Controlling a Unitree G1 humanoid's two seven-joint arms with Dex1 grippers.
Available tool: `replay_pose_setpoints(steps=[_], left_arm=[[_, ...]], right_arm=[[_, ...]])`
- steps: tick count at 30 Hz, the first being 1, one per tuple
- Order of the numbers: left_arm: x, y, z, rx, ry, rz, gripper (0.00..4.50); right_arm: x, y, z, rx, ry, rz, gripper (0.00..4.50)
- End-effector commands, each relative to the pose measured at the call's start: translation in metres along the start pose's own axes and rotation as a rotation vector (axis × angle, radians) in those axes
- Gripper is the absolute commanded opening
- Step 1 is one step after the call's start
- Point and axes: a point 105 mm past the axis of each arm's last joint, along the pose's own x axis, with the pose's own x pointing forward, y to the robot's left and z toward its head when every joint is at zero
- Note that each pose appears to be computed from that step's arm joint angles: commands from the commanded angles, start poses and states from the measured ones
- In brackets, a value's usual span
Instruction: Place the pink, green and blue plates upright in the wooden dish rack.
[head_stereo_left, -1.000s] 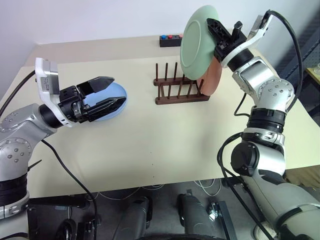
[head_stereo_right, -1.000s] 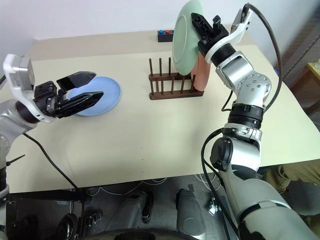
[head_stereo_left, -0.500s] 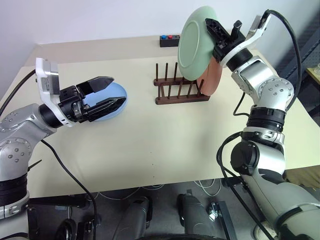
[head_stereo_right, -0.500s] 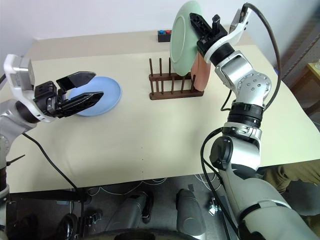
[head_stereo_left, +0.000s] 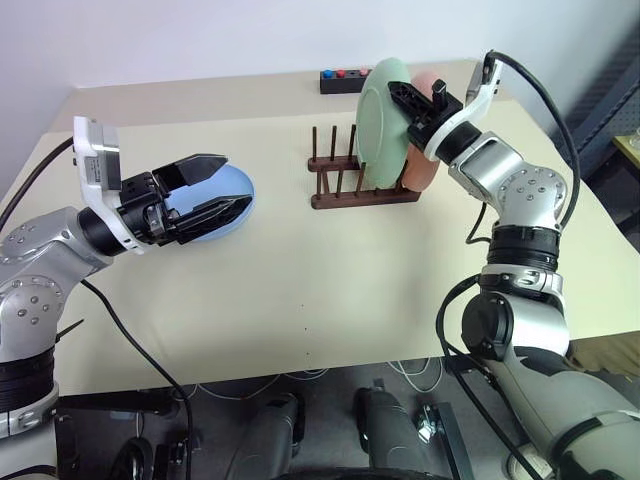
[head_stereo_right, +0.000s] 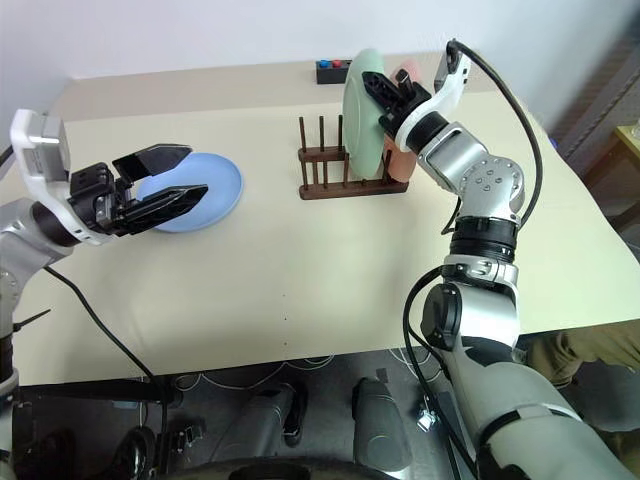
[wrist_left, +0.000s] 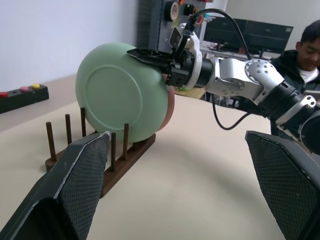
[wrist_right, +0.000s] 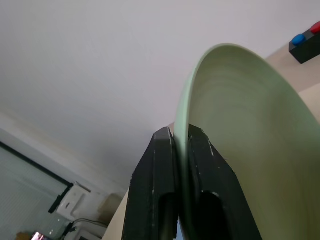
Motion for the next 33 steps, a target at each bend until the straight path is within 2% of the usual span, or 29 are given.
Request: replay_pose_setpoints(steps=[1,6,7,14,17,21,23,26,29,31,33], left_arm=[[0.0,-0.003,0.012,0.062,-0.027,-0.005,4.5],[0.001,-0.003,0.012,0.06,-0.03,-0.007,4.5],[0.001,-0.003,0.012,0.059,-0.03,-0.008,4.5],[0.001,-0.002,0.011,0.062,-0.026,-0.007,4.5],[0.0,-0.001,0.009,0.06,-0.014,0.001,4.5],[-0.004,0.021,-0.002,0.064,0.082,0.145,4.5],[-0.012,0.048,-0.003,0.074,0.142,0.298,4.5],[-0.031,0.081,-0.011,-0.015,0.248,0.465,4.5],[-0.073,0.128,-0.007,-0.029,0.33,0.737,4.5],[-0.092,0.146,-0.007,-0.055,0.388,0.84,4.5],[-0.118,0.166,-0.016,-0.103,0.502,0.976,4.5]], right_arm=[[0.001,0.021,0.01,-0.039,-0.021,0.084,1.56],[0.001,0.024,0.016,-0.098,-0.034,0.079,4.12],[0.001,0.025,0.017,-0.128,-0.035,0.081,4.47],[0.0,0.037,0.028,-0.393,-0.061,0.101,4.47],[0.0,0.041,0.032,-0.422,-0.078,0.116,4.47],[-0.004,0.061,0.043,-0.554,-0.12,0.204,4.47],[-0.005,0.072,0.043,-0.55,-0.117,0.263,4.47],[-0.007,0.078,0.04,-0.563,-0.1,0.303,4.47],[-0.007,0.077,0.033,-0.559,-0.082,0.314,4.47],[-0.006,0.077,0.031,-0.551,-0.078,0.317,4.47],[-0.006,0.076,0.029,-0.546,-0.075,0.32,4.47]])
